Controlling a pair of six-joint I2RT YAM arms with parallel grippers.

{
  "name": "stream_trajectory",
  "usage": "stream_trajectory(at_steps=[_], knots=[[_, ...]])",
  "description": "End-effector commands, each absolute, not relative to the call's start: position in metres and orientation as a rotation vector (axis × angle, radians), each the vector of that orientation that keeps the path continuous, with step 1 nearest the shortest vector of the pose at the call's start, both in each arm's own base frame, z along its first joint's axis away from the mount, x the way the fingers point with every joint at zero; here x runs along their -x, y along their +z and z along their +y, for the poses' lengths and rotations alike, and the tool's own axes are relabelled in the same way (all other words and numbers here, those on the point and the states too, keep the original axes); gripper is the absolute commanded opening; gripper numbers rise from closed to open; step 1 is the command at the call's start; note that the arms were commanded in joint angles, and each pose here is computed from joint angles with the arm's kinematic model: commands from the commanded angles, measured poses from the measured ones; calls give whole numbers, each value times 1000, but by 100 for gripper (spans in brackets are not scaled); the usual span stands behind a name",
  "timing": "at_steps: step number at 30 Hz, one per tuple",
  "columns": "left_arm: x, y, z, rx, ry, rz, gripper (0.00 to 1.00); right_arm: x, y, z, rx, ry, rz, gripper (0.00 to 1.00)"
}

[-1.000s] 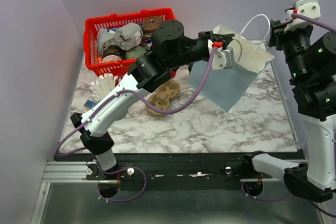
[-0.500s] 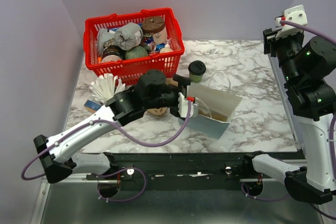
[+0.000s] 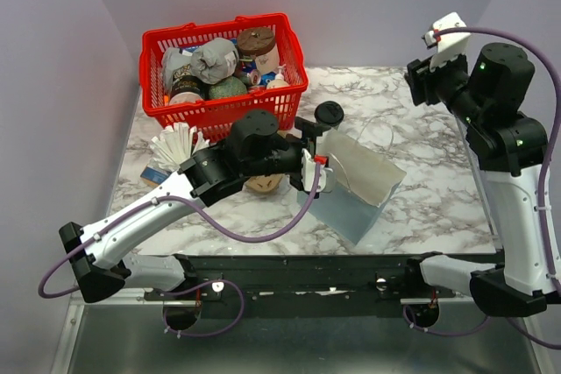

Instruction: Pack the takeout coffee

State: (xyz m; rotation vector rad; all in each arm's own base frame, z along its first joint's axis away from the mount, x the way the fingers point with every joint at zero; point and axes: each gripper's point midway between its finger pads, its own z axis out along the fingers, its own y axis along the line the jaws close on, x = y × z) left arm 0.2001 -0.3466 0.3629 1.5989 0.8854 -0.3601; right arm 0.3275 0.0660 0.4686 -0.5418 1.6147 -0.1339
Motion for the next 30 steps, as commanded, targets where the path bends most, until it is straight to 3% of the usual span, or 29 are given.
stream_trajectory(at_steps=[1, 3, 10, 15, 18, 20, 21, 22, 25, 30], knots=[[-191, 380, -361, -1591, -433, 800, 98, -291, 421, 99, 679, 181, 1857, 63], [-190, 381, -364, -1593, -446, 790, 97, -275, 405, 110, 698, 296, 1936, 63], [-189, 385, -366, -1609, -446, 777, 75, -246, 374, 126, 744, 475, 2037, 64], [-190, 383, -366, -1629, -442, 779, 64, -239, 340, 140, 802, 609, 2131, 59], [-189, 379, -369, -1651, -450, 780, 54, -246, 335, 143, 812, 617, 2143, 47], [-188, 378, -370, -1672, -459, 782, 42, -250, 339, 145, 827, 624, 2127, 28], [-187, 378, -371, -1682, -471, 782, 33, -250, 347, 147, 834, 632, 2100, 20], [-187, 379, -372, -1684, -474, 787, 15, -251, 352, 148, 843, 632, 2083, 3], [-192, 392, -374, -1657, -468, 807, 0, -256, 379, 146, 835, 584, 1995, 0], [-203, 442, -369, -1532, -372, 739, 0, -263, 435, 137, 807, 460, 1828, 1]])
